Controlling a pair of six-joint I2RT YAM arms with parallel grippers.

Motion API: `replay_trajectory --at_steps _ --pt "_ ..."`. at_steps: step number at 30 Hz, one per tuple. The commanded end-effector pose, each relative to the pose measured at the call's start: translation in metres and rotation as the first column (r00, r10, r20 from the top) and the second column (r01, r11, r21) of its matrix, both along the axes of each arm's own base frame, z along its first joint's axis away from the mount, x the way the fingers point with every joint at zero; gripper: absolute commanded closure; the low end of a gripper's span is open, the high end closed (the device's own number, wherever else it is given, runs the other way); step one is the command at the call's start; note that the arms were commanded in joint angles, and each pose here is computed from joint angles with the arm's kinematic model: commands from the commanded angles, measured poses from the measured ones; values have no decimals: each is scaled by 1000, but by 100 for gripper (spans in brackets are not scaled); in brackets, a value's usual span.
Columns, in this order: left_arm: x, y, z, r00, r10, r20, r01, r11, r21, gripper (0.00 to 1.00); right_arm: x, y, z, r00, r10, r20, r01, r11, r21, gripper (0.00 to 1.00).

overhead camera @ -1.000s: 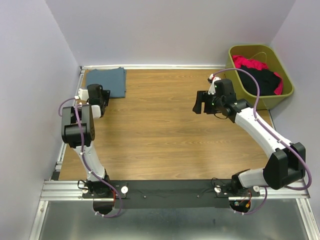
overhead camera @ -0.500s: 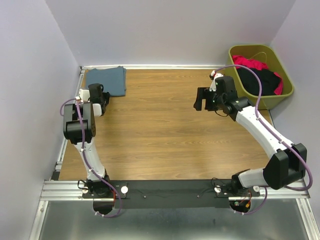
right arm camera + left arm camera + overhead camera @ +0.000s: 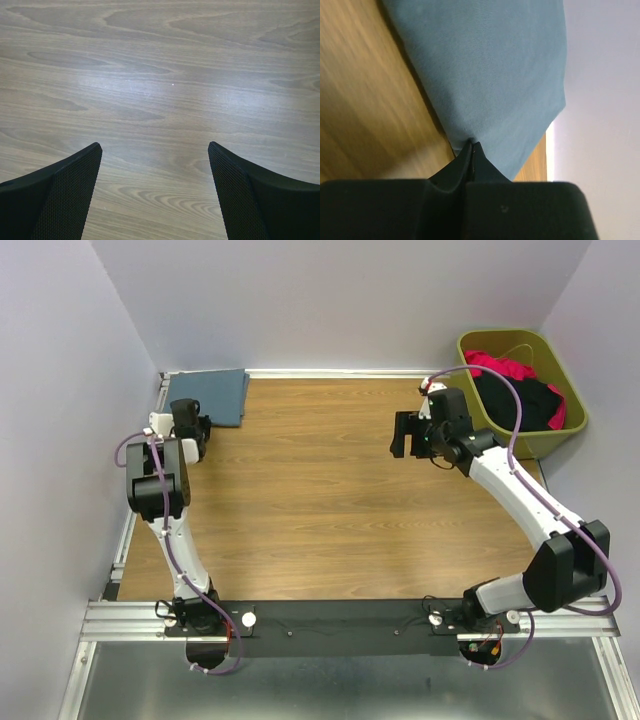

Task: Fold and stack the t-shirts
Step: Neatly place the folded tshirt to the corner

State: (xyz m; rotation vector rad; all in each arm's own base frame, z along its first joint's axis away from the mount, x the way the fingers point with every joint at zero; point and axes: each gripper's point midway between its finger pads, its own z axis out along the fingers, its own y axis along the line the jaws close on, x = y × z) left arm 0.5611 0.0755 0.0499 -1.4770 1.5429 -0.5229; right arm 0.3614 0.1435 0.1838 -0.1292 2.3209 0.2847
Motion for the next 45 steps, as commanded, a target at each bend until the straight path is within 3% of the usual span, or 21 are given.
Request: replay_trajectory --at_steps 1,16,17,18,20,21,24,26,29,30,31,32,33,35,36,37,39,45 --pt "6 36 7 996 92 -6 -92 994 59 100 6 -6 6 1000 -21 12 22 999 -40 6" --pt "-2 52 -1 992 130 8 -130 991 29 99 5 -9 6 1000 -29 5 29 998 -59 6" --pt "-1 51 1 993 121 10 -121 992 30 95 5 -9 6 1000 -29 5 29 998 -59 6" --pt "1 47 7 995 97 20 -98 995 26 83 5 -9 7 1000 -27 6 27 998 -58 6" --pt "1 38 15 998 59 22 -60 996 62 69 5 -9 8 1000 -29 10 29 998 -59 6" --pt "0 36 30 998 48 36 -51 995 86 56 5 -10 9 999 -31 13 32 998 -58 6" --pt "-5 27 57 1000 -6 30 0 982 191 38 4 -10 11 999 -33 17 34 998 -56 6" --pt "-11 19 65 999 -45 10 42 972 233 33 3 -11 13 999 -36 24 37 998 -57 6" --pt "-12 -1 86 991 -132 -30 133 912 389 27 3 -14 15 999 -41 30 43 997 -65 6" --pt "-5 -13 95 979 -190 -69 199 843 499 25 3 -14 14 999 -42 29 44 997 -67 6" --pt "0 -22 99 971 -219 -93 234 804 547 25 3 -14 14 999 -45 29 47 997 -69 6" --pt "6 -32 100 958 -259 -121 279 755 593 17 3 -14 13 999 -42 27 44 997 -69 6" --pt "22 -46 102 935 -318 -155 339 682 648 16 3 -14 14 999 -45 27 46 996 -70 6" --pt "35 -56 98 904 -378 -199 407 620 670 12 4 -13 15 999 -46 26 47 997 -64 6" --pt "48 -79 98 864 -455 -217 465 555 689 9 4 -12 16 999 -46 27 48 997 -55 6" --pt "54 -86 97 850 -481 -213 481 548 685 8 3 -12 17 998 -51 27 52 997 -53 6" --pt "68 -97 94 807 -538 -245 529 472 705 8 2 -10 21 998 -55 27 55 998 -34 6" --pt "101 -120 79 711 -648 -272 620 396 677 5 -3 -13 27 997 -78 26 78 997 -21 5"
